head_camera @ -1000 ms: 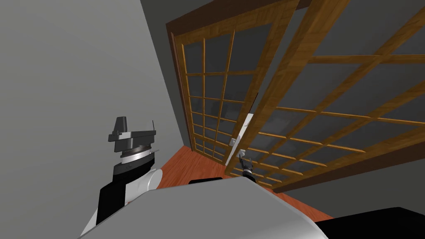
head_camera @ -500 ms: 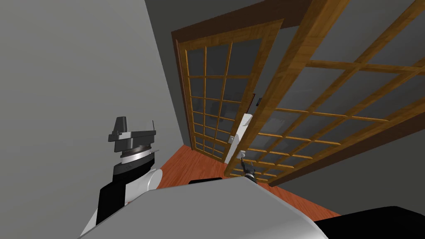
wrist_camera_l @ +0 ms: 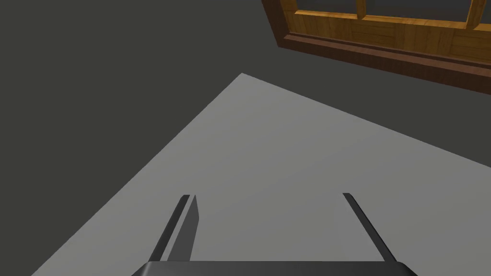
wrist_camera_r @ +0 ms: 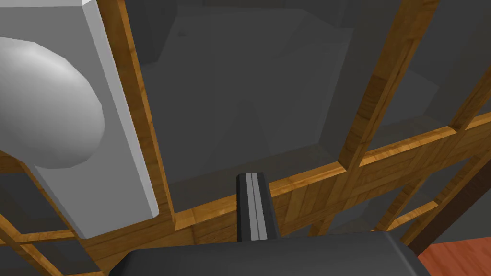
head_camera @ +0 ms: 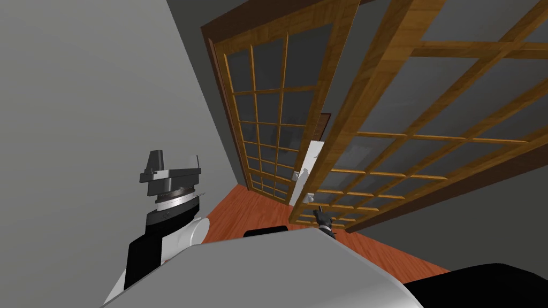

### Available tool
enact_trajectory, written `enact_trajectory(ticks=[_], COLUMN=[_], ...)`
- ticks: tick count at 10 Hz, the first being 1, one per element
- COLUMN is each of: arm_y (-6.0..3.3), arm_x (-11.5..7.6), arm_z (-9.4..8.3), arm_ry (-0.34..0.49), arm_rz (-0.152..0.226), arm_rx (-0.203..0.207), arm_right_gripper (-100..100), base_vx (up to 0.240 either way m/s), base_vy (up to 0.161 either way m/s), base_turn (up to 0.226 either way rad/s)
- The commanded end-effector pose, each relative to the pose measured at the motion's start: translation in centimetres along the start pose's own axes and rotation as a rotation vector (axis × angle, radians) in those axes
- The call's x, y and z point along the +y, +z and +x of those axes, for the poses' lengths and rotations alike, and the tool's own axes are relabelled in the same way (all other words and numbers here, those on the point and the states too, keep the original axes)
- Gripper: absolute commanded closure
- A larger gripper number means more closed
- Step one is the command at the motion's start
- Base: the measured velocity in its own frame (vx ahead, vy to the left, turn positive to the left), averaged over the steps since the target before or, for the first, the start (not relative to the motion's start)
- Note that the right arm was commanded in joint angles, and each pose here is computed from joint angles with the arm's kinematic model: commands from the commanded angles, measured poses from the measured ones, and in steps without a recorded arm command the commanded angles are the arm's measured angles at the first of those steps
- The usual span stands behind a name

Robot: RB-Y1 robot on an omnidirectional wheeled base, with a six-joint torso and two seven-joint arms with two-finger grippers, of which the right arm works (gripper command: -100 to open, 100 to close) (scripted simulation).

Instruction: Pull the door open

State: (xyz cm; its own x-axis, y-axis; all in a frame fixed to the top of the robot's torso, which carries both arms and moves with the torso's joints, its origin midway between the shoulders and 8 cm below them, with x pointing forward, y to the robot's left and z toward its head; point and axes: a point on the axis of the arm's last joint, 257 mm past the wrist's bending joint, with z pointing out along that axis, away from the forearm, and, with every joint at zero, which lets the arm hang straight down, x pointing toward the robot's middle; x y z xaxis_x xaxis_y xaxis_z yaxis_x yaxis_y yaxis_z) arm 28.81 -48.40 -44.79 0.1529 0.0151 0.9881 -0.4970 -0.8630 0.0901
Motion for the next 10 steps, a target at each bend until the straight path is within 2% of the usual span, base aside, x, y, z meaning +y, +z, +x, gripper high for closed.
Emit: enact_trajectory(ticks=[1, 3, 6, 10], arm_y=[0.39, 0.7, 1.09, 1.12], arm_x=[-0.7, -1.5, -3.3, -5.3], arm_z=[0.9, 1.9, 3.8, 5.6], arm_ry=[0.011, 0.022, 0.047, 0.073], arm_rz=[0.031, 0.07, 0.154, 0.242], arm_rx=[0.023, 0.048, 0.095, 0.134], arm_right_gripper=[-100, -100, -100, -100], base_vx=[-0.177, -0.184, -0.181, -0.176], base_vy=[0.027, 0.055, 0.001, 0.022], base_turn=[0.098, 0.103, 0.136, 0.111])
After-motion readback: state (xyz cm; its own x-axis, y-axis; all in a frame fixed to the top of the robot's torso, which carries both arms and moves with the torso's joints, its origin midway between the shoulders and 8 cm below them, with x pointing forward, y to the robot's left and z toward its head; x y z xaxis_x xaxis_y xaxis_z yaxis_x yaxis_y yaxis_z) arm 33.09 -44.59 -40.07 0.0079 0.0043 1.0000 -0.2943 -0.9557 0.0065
